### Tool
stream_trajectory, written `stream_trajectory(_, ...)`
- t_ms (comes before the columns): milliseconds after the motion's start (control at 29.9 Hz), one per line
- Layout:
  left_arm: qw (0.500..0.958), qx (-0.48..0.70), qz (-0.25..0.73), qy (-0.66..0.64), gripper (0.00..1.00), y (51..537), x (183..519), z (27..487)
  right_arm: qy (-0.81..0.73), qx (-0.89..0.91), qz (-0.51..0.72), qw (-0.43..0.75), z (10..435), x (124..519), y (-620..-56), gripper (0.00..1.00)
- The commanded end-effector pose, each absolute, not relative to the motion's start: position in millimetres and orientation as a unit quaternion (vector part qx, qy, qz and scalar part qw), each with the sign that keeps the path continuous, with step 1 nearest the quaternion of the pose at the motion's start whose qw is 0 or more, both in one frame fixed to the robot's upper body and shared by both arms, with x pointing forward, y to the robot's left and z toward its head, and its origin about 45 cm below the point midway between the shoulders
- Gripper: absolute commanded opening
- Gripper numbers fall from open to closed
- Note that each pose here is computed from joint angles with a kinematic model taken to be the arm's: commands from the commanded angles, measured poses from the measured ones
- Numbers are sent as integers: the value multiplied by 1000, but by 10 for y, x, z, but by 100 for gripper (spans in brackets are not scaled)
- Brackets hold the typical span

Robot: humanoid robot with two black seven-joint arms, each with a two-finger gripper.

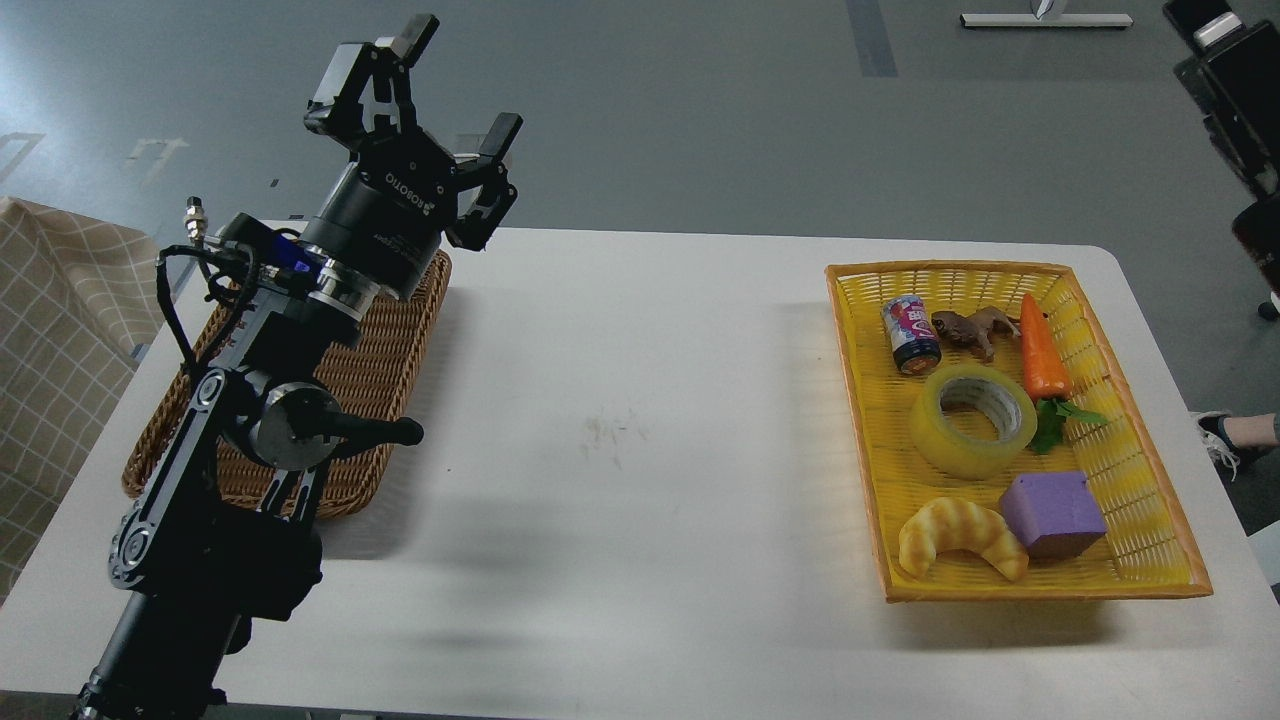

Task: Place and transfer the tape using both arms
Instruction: 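Lower the right gripper toward the tape roll in the yellow tray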

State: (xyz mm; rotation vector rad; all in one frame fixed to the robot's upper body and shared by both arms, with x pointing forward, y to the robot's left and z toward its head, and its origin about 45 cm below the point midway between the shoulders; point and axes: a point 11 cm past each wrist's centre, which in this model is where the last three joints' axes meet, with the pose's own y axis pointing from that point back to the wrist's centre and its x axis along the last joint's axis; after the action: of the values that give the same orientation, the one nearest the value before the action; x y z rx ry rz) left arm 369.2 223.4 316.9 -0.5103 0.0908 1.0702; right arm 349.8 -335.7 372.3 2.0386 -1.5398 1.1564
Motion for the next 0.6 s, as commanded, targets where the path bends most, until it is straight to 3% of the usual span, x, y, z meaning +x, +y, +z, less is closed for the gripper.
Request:
stream_trajectory(0, 828, -240, 506, 43, 99, 2243, 3690, 3161, -514, 683, 410, 316, 3300, 3508, -3567, 100)
stream_trajectory(234, 828, -240, 505, 45, 99, 2236, 3687, 3153, -491, 664, 367, 428, 2787, 3583, -3752, 100)
stream_trajectory(569, 825, -240, 509, 45, 99, 2262, 3689, 3143, -454, 674, 319, 488, 2340, 3696, -3640, 99)
